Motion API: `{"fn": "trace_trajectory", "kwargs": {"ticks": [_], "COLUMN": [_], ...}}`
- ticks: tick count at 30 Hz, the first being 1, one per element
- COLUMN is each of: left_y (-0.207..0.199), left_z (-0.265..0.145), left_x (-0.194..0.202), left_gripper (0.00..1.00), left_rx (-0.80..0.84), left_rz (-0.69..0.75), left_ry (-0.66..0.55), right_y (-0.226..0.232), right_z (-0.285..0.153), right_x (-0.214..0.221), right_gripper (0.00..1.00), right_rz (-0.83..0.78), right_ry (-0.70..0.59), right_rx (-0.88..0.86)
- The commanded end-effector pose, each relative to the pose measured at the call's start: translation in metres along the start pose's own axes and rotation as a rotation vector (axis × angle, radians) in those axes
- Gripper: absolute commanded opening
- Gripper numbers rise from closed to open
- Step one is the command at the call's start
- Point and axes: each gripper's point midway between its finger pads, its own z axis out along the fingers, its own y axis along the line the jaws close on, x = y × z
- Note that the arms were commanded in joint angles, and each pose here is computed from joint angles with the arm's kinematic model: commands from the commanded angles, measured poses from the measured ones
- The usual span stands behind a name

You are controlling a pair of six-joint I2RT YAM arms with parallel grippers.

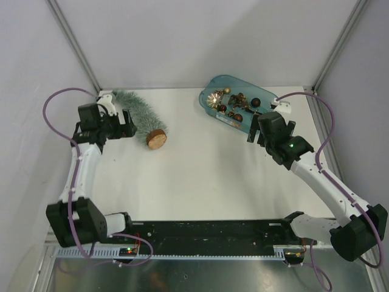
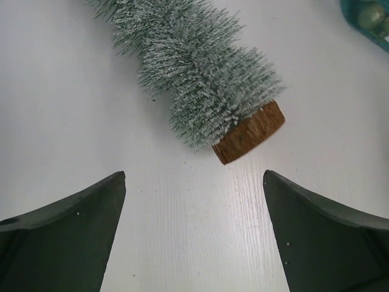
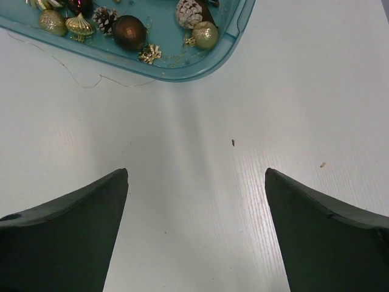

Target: Decorate the small christmas tree

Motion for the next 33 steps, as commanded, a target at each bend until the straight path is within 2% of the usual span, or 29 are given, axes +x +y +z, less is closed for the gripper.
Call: {"fn": "trace_trajectory", "kwargs": {"ticks": [1, 5, 8, 17, 23, 25, 27, 30, 31, 33], "left_y": [0.004, 0.002, 0.004, 0.016, 0.020, 0.017, 0.008, -0.014, -0.026, -0.047], "left_z": [0.026, 0.060, 0.083, 0.157, 0.192, 0.197, 0.196, 0.184, 0.180, 0.166], "left_x": [-0.019, -0.031, -0.045, -0.035, -0.013, -0.007, -0.007, -0.014, -0.014, -0.018], "left_gripper": [1.00, 1.00, 1.00, 0.99, 0.87, 0.72, 0.46, 0.17, 0.09, 0.02], "left_rx": [-0.007, 0.040, 0.014, -0.022, -0.040, -0.029, -0.017, 0.001, 0.014, 0.045], "left_rz": [-0.077, -0.139, -0.145, -0.240, -0.250, -0.240, -0.200, -0.104, -0.072, -0.012], "left_ry": [0.008, 0.022, 0.014, 0.102, 0.159, 0.172, 0.168, 0.124, 0.114, 0.086], "right_y": [0.009, 0.016, 0.019, 0.029, 0.033, 0.033, 0.033, 0.035, 0.035, 0.036], "right_z": [-0.004, -0.003, -0.003, -0.004, -0.008, -0.009, -0.009, -0.009, -0.009, -0.009], "right_x": [-0.012, -0.009, -0.008, -0.011, -0.013, -0.013, -0.013, -0.012, -0.011, -0.009], "right_gripper": [0.99, 0.99, 0.99, 0.98, 0.96, 0.95, 0.95, 0.93, 0.93, 0.93], "right_rz": [0.040, 0.036, 0.030, 0.025, 0.027, 0.029, 0.029, 0.032, 0.032, 0.035], "right_ry": [-0.024, -0.023, -0.025, -0.042, -0.050, -0.050, -0.049, -0.046, -0.044, -0.041], "right_rx": [-0.016, -0.028, -0.029, -0.060, -0.086, -0.089, -0.089, -0.096, -0.098, -0.102]}}
